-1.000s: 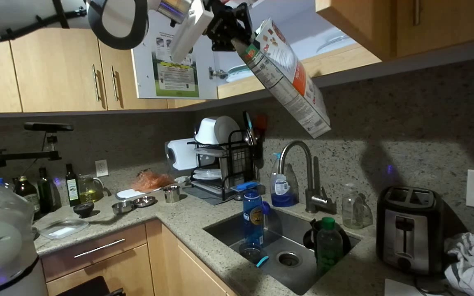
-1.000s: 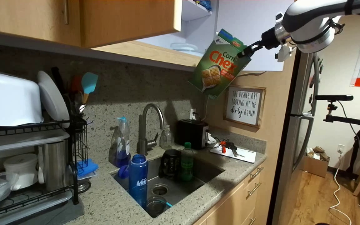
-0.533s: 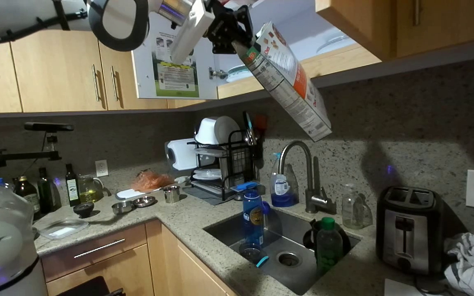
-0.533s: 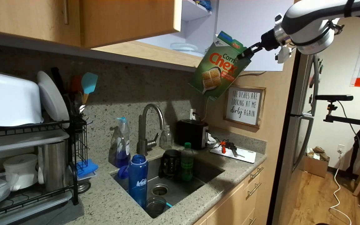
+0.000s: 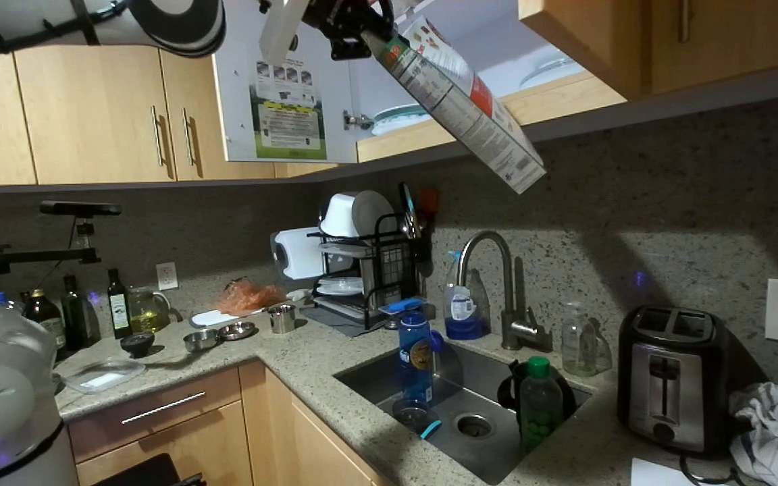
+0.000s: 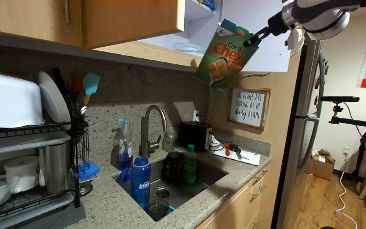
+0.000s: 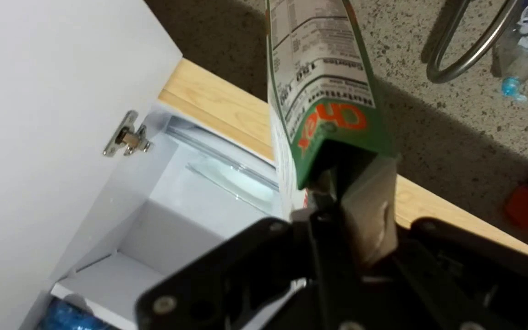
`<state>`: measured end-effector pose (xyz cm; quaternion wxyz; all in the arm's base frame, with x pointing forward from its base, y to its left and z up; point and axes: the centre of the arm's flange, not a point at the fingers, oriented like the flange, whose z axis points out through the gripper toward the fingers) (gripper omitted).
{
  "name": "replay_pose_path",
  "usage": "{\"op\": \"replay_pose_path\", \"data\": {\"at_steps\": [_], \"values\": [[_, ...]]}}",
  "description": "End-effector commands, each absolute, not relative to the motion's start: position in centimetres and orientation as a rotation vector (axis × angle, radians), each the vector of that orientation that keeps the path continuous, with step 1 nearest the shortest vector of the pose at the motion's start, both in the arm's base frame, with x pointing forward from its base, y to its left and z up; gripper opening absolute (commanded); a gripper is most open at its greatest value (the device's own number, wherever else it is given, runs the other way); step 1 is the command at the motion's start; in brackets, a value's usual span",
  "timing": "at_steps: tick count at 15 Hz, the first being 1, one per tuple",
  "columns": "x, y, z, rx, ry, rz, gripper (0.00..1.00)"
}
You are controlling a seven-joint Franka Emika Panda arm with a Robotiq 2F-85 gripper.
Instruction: Pick up the green box from the counter and place it inside the open upper cabinet
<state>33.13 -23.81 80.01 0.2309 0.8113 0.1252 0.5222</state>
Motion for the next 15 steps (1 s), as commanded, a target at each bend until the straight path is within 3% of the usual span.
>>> {"op": "replay_pose_path", "data": {"at_steps": [1, 15], "values": [[32.0, -21.6, 83.9, 2.142, 0.384, 1.455, 0.06], [31.9, -10.9, 91.7, 1.914, 0.533, 1.325, 0.06]]}}
